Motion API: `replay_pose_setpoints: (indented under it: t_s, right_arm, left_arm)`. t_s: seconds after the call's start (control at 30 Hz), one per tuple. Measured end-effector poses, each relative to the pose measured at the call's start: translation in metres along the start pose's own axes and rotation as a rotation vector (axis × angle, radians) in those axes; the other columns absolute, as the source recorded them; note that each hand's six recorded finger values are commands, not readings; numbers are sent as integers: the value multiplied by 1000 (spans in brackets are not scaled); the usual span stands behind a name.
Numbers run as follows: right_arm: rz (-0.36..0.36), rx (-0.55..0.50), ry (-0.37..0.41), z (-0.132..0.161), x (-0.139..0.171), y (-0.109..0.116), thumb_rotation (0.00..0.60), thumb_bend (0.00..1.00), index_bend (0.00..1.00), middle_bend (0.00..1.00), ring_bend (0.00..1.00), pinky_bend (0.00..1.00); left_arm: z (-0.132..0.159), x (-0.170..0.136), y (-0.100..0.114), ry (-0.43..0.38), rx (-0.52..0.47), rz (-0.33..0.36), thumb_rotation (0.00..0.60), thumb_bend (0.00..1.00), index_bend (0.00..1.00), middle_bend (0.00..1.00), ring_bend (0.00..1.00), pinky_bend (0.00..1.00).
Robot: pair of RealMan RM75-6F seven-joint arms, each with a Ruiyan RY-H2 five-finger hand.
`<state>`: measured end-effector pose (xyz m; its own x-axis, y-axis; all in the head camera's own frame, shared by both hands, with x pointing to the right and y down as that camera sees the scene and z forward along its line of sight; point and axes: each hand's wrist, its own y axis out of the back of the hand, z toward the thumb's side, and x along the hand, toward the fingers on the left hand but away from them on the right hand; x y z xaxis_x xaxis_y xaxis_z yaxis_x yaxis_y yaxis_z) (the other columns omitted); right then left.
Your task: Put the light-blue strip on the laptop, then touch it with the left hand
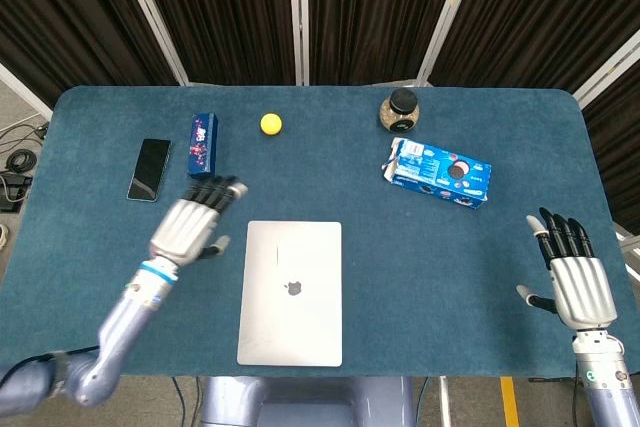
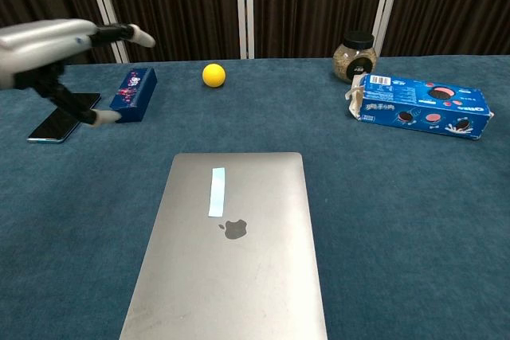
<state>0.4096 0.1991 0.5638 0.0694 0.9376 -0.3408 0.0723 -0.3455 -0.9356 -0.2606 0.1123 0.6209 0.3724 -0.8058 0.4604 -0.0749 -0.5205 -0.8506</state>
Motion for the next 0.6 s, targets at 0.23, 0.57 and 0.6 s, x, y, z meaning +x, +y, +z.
replay_pose_setpoints:
  t_s: [0.23,0.57,0.6]
  right_arm:
    - [-13,37,11,-1,2,2,600,0,0,0,0,0]
    - [-39,48,4,-7,8,9,600,0,0,0,0,0]
    - [-41,47,4,-7,8,9,600,0,0,0,0,0]
  left_arm:
    - [-53,-55,11,128,-105,100,600,0,0,0,0,0]
    - [-100,-160,6,282,-71,147,600,0,0,0,0,0]
    - [-102,-162,6,285,-67,147,600,0,0,0,0,0]
